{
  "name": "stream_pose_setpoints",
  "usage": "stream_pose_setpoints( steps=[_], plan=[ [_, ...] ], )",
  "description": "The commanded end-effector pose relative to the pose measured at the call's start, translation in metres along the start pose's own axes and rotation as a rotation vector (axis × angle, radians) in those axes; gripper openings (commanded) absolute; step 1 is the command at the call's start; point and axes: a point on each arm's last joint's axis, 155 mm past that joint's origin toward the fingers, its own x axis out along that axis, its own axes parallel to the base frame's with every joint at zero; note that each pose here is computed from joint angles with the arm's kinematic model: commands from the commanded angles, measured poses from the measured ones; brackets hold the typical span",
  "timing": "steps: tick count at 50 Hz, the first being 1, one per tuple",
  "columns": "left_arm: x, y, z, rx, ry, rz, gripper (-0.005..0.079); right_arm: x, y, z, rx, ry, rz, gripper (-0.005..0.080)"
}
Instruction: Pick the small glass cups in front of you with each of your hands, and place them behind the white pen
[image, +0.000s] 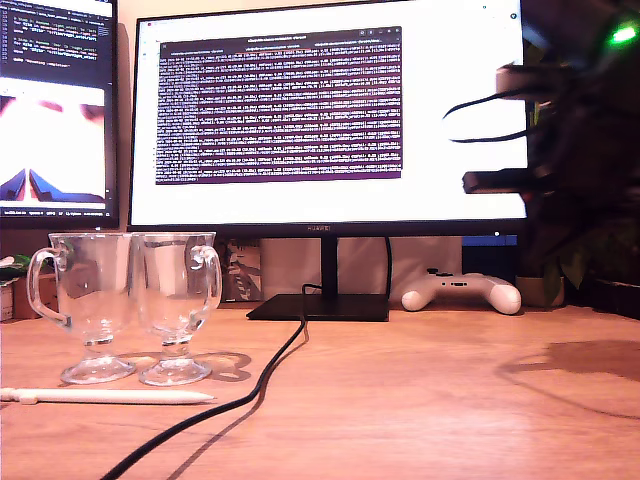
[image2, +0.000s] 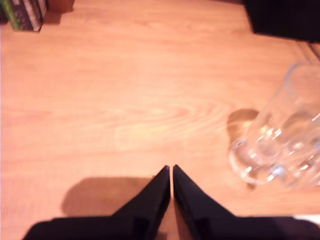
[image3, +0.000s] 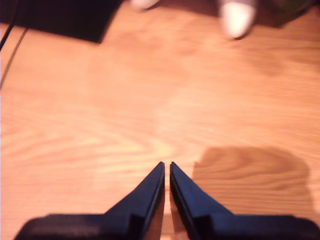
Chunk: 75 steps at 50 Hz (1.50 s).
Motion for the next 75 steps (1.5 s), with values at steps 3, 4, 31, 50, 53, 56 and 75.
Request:
stream_pose_setpoints(
  steps=[3, 4, 31, 50, 53, 56, 75],
  plan=[
    [0.001, 0.000, -0.012, -0.004, -0.002, -0.002, -0.0018, -0.004, -0.012, -0.017, 0.014, 0.001, -0.020, -0.0010],
    [0.001, 0.000, -0.012, -0.003, -0.004, -0.002, -0.0019, -0.005, -0.013, -0.019, 0.016, 0.000, -0.021, -0.0010],
    [0.001, -0.006, -0.017, 0.018, -0.017, -0.036, -0.0019, -0.034, -0.097, -0.060, 0.202, -0.098, -0.205, -0.0010],
    [-0.002, -0.021, -0.019, 0.095, -0.054, -0.082, -0.0019, -0.047, -0.125, -0.090, 0.187, -0.110, -0.264, -0.0010],
    [-0.003, -0.023, -0.020, 0.098, -0.061, -0.087, -0.0019, -0.049, -0.125, -0.093, 0.190, -0.118, -0.264, -0.0010],
    [-0.004, -0.025, -0.023, 0.103, -0.063, -0.093, -0.0019, -0.053, -0.123, -0.092, 0.187, -0.134, -0.256, -0.0010],
    [-0.010, -0.035, -0.038, 0.133, -0.108, -0.128, -0.0019, -0.072, -0.121, -0.092, 0.175, -0.188, -0.243, -0.0010]
  ],
)
